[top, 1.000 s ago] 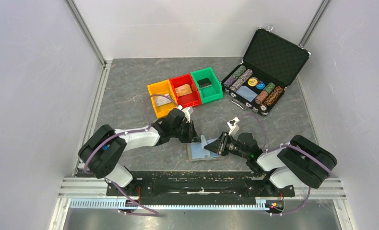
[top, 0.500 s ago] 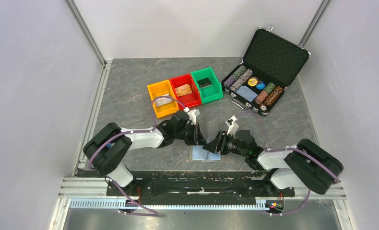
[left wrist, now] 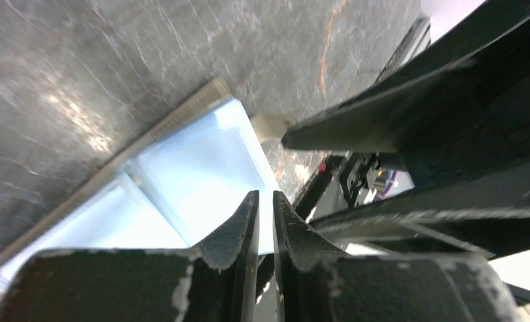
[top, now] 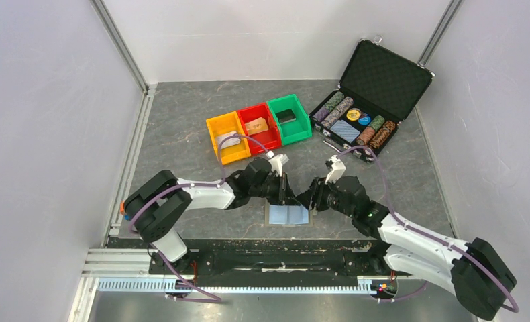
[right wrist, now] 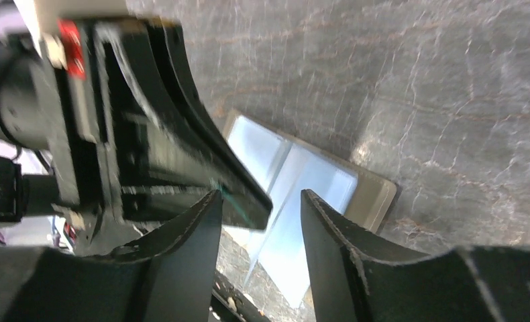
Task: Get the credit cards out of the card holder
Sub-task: Remove the credit card from the card holder.
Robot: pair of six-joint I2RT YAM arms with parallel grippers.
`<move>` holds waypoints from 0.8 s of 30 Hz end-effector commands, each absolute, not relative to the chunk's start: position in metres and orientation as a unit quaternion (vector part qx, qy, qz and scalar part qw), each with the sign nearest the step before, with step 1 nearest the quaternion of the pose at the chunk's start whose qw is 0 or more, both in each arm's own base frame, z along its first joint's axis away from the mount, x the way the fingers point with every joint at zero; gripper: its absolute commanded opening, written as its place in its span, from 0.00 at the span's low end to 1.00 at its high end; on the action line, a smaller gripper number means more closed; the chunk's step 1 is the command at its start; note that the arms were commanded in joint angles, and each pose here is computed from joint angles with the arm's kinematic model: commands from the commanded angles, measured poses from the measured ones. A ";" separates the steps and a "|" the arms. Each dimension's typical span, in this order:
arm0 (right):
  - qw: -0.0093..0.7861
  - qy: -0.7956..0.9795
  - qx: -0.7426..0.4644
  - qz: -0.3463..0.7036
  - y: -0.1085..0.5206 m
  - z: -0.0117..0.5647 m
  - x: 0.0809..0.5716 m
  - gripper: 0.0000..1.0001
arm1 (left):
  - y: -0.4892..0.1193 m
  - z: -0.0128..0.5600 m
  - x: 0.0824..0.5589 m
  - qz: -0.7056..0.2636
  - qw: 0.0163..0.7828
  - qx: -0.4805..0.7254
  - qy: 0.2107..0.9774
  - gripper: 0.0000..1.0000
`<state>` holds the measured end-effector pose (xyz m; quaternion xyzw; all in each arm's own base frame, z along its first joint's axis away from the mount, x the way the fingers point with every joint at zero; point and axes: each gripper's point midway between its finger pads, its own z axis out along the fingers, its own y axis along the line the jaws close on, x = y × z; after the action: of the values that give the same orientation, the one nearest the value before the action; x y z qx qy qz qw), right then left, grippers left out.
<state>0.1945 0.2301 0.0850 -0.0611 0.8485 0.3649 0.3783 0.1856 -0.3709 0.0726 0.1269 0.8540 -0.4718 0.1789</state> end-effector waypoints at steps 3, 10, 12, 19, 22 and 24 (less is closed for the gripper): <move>0.413 0.824 -0.053 0.383 0.237 0.115 0.207 0.45 | -0.374 0.086 0.180 -0.459 0.178 0.137 0.860 0.23; 0.415 0.812 -0.068 0.404 0.258 0.128 0.198 0.41 | -0.344 0.096 0.204 -0.416 0.218 0.106 0.876 0.24; 0.415 0.811 -0.080 0.405 0.268 0.132 0.193 0.41 | -0.331 0.100 0.213 -0.409 0.228 0.086 0.879 0.25; 0.409 0.818 -0.108 0.391 0.303 0.128 0.186 0.41 | -0.282 0.101 0.234 -0.379 0.262 0.030 0.887 0.27; 0.402 0.833 -0.111 0.362 0.309 0.115 0.191 0.40 | -0.264 0.097 0.233 -0.356 0.273 0.020 0.893 0.30; 0.397 0.847 -0.107 0.337 0.306 0.102 0.194 0.40 | -0.258 0.095 0.227 -0.350 0.273 0.020 0.896 0.31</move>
<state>0.1747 0.3015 0.0976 -0.1266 0.8447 0.3662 0.3692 0.2348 -0.2779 0.1032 0.0091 0.8864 -0.3831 0.2596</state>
